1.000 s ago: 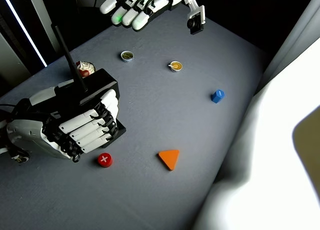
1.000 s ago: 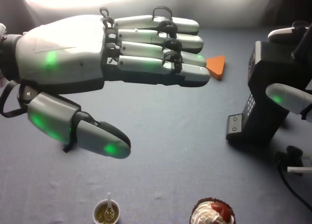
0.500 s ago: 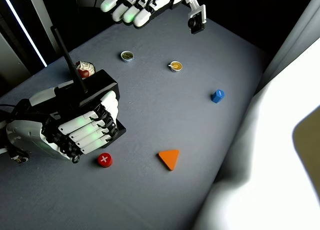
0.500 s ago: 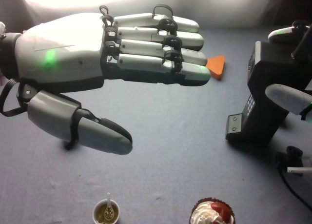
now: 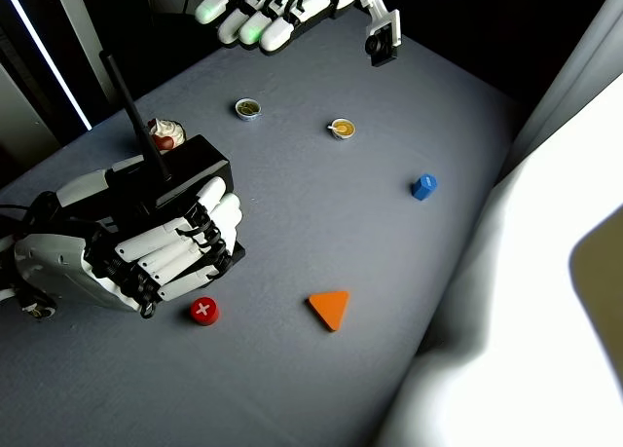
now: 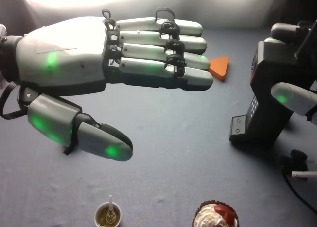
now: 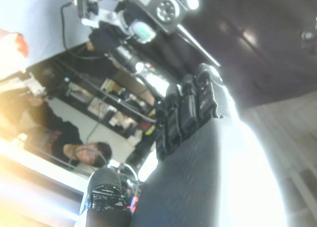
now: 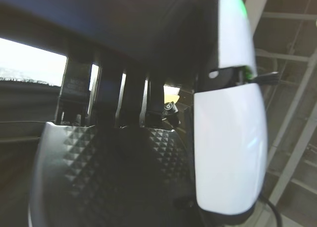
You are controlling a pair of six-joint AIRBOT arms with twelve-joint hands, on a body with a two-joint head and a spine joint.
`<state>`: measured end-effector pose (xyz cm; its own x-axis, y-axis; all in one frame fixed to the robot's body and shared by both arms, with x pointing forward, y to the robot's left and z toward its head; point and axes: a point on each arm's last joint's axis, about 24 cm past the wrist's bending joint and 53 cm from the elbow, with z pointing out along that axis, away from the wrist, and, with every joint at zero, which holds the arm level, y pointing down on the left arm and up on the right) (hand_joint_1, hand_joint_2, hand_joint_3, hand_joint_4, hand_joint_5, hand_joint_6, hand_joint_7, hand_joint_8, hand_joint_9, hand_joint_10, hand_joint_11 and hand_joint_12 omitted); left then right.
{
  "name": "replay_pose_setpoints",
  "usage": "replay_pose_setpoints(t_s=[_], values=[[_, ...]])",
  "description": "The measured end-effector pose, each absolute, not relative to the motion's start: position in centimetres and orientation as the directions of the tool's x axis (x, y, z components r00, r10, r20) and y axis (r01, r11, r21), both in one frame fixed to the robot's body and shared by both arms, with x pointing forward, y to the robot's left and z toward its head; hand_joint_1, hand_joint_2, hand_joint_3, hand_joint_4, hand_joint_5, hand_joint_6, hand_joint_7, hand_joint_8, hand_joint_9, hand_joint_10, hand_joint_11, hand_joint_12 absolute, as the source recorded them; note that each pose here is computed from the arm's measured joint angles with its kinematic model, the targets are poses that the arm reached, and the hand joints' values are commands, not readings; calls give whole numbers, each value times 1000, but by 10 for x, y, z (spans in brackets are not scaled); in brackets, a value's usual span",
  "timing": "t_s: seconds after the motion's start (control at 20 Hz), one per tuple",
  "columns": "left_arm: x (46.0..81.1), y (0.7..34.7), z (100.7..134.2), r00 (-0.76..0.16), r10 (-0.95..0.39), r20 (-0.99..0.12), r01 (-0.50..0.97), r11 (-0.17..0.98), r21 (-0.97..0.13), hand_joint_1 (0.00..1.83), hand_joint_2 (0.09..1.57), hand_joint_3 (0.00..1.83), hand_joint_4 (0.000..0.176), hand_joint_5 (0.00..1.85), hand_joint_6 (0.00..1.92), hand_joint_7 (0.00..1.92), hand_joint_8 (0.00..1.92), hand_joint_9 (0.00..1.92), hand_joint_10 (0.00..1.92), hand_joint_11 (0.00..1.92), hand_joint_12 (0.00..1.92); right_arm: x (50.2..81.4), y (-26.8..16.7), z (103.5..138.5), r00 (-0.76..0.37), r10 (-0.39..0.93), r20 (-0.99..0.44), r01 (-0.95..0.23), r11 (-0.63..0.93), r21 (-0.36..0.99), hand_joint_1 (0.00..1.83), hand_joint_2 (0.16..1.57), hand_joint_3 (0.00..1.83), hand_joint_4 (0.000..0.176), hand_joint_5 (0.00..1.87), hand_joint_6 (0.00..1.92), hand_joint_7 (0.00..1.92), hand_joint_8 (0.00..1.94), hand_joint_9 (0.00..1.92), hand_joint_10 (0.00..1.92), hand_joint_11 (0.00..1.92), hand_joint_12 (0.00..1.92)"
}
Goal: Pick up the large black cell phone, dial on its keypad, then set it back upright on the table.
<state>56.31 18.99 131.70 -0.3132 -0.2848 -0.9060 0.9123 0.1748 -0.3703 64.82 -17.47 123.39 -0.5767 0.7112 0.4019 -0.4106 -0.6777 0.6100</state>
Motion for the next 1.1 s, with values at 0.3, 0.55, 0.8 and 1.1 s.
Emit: replay_pose_setpoints(t_s=[0.3, 0.55, 0.8, 1.1], values=[[562, 188, 1315, -323, -279, -904, 910, 169, -378, 0, 1211, 5, 32, 196, 0, 252, 1, 111, 3, 0, 126, 650, -173, 1231, -572, 715, 402, -403, -672, 622, 769, 1136, 0, 0, 579, 0, 639, 0, 684, 0, 345, 976], [560, 187, 1311, -332, -261, -907, 909, 168, -381, 0, 1213, 4, 40, 194, 0, 245, 1, 109, 2, 0, 111, 649, -171, 1231, -577, 713, 398, -398, -671, 626, 371, 1134, 3, 0, 458, 0, 482, 0, 507, 0, 195, 943], [560, 187, 1312, -343, -265, -901, 905, 163, -392, 0, 1231, 2, 49, 193, 0, 233, 1, 84, 4, 10, 19, 648, -170, 1232, -585, 710, 392, -398, -673, 624, 159, 1084, 0, 0, 291, 0, 309, 0, 327, 0, 5, 930], [561, 187, 1313, -341, -267, -901, 905, 164, -392, 0, 1218, 0, 48, 196, 1, 244, 3, 92, 3, 4, 24, 648, -170, 1232, -586, 709, 392, -397, -673, 623, 106, 1046, 0, 0, 166, 0, 178, 3, 168, 0, 0, 603]])
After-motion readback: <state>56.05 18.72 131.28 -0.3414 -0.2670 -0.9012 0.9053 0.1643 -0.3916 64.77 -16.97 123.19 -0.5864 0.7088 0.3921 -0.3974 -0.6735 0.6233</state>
